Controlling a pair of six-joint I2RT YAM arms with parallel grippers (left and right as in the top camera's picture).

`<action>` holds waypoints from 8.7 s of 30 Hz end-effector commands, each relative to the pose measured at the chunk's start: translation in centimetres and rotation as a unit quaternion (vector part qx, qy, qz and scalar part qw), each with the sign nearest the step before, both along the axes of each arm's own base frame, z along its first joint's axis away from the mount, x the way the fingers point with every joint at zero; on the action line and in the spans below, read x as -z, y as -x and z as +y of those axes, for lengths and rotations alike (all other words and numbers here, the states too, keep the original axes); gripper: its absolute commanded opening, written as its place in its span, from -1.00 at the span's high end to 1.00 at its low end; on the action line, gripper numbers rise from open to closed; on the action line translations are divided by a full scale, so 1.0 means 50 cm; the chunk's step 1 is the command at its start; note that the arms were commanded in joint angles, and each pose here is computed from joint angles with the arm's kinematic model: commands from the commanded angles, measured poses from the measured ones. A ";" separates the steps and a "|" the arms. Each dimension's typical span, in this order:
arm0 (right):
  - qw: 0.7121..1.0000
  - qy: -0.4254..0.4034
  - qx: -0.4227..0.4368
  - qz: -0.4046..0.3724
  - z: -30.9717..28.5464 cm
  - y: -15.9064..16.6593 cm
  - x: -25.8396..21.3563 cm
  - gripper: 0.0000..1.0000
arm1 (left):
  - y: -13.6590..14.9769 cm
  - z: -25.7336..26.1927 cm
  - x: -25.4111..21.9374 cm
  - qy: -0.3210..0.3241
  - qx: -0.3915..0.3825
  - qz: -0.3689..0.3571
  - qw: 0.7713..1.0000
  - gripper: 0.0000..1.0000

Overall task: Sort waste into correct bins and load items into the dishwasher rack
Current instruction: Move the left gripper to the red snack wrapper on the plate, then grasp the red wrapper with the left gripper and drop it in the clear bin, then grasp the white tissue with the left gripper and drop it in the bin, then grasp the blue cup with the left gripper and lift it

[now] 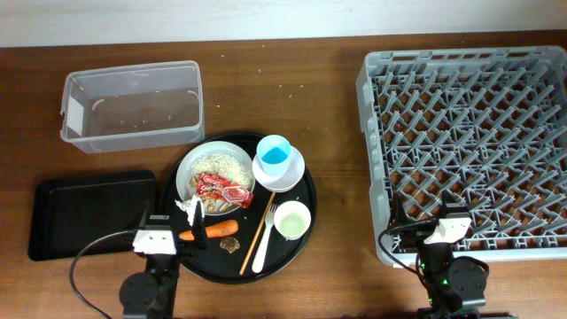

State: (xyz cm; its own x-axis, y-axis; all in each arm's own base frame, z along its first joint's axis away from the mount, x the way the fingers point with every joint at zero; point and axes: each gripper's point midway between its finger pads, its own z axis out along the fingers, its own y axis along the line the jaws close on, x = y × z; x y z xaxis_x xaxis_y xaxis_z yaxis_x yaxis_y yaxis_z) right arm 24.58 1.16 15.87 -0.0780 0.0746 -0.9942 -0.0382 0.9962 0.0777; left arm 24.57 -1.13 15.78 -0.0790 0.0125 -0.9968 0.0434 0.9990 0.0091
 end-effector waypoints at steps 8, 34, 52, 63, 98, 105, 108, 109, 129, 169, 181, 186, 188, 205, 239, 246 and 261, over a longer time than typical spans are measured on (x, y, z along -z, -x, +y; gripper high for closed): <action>1.000 -0.002 -0.002 0.003 0.002 0.000 0.007 -0.97 | 0.001 -0.007 0.003 -0.009 0.010 0.000 1.000 -0.98; 1.000 -0.002 -0.002 0.003 0.002 0.000 0.007 -0.97 | 0.001 -0.007 0.003 -0.009 0.010 0.000 1.000 -0.98; 1.000 -0.002 -0.002 0.003 0.002 0.000 0.007 -0.97 | 0.000 -0.007 0.004 -0.009 0.011 0.000 1.000 -0.98; 1.000 -0.008 -0.022 -0.004 0.016 0.001 -0.003 -0.97 | 0.001 -0.009 0.003 -0.009 0.013 0.000 1.000 -0.98; 0.871 -0.027 -0.012 0.491 0.028 0.014 -0.015 -0.97 | -0.188 -0.090 0.207 0.053 0.082 0.502 0.859 -0.56; 0.867 -0.026 -0.011 0.498 0.028 0.014 -0.009 -0.97 | -0.181 -0.090 0.227 0.054 0.081 0.517 0.850 0.68; 0.866 -0.026 -0.011 0.500 0.028 0.016 -0.008 -0.97 | -0.178 -0.089 0.228 0.054 0.081 0.520 0.849 0.81; 0.866 -0.026 -0.011 0.500 0.028 0.016 -0.008 -0.97 | -0.178 -0.089 0.228 0.054 0.081 0.520 0.848 0.86; 0.865 -0.026 -0.011 0.500 0.027 0.016 -0.008 -0.98 | -0.144 -0.141 0.269 0.107 0.139 0.560 0.810 0.73; 0.864 -0.026 -0.011 0.503 0.027 0.019 -0.006 -0.97 | -0.096 -0.024 0.051 0.094 0.019 0.538 0.838 -0.63; 0.863 -0.026 -0.011 0.504 0.027 0.020 -0.006 -0.97 | -0.024 -0.034 0.195 0.123 -0.008 0.590 0.798 -0.40; 0.863 -0.026 -0.011 0.504 0.027 0.020 -0.006 -0.97 | -0.031 -0.039 0.256 0.129 -0.006 0.617 0.776 -0.39; 0.863 -0.026 -0.011 0.504 0.027 0.020 -0.006 -0.97 | -0.034 -0.044 0.280 0.135 -0.004 0.628 0.767 -0.22; 0.863 -0.026 -0.011 0.505 0.027 0.021 -0.005 -0.97 | -0.276 0.034 -0.015 0.076 -0.063 0.415 0.904 0.59; 0.856 -0.026 -0.010 0.516 0.027 0.033 0.000 -0.97 | -0.258 -0.250 -0.076 0.105 0.146 0.428 0.886 -0.98; 0.856 -0.025 -0.010 0.516 0.026 0.033 0.000 -0.97 | -0.325 -0.276 0.011 0.102 0.136 0.462 0.871 -0.98; 0.856 -0.025 -0.010 0.517 0.026 0.033 0.000 -0.97 | -0.307 -0.339 0.160 0.072 0.147 0.533 0.830 0.20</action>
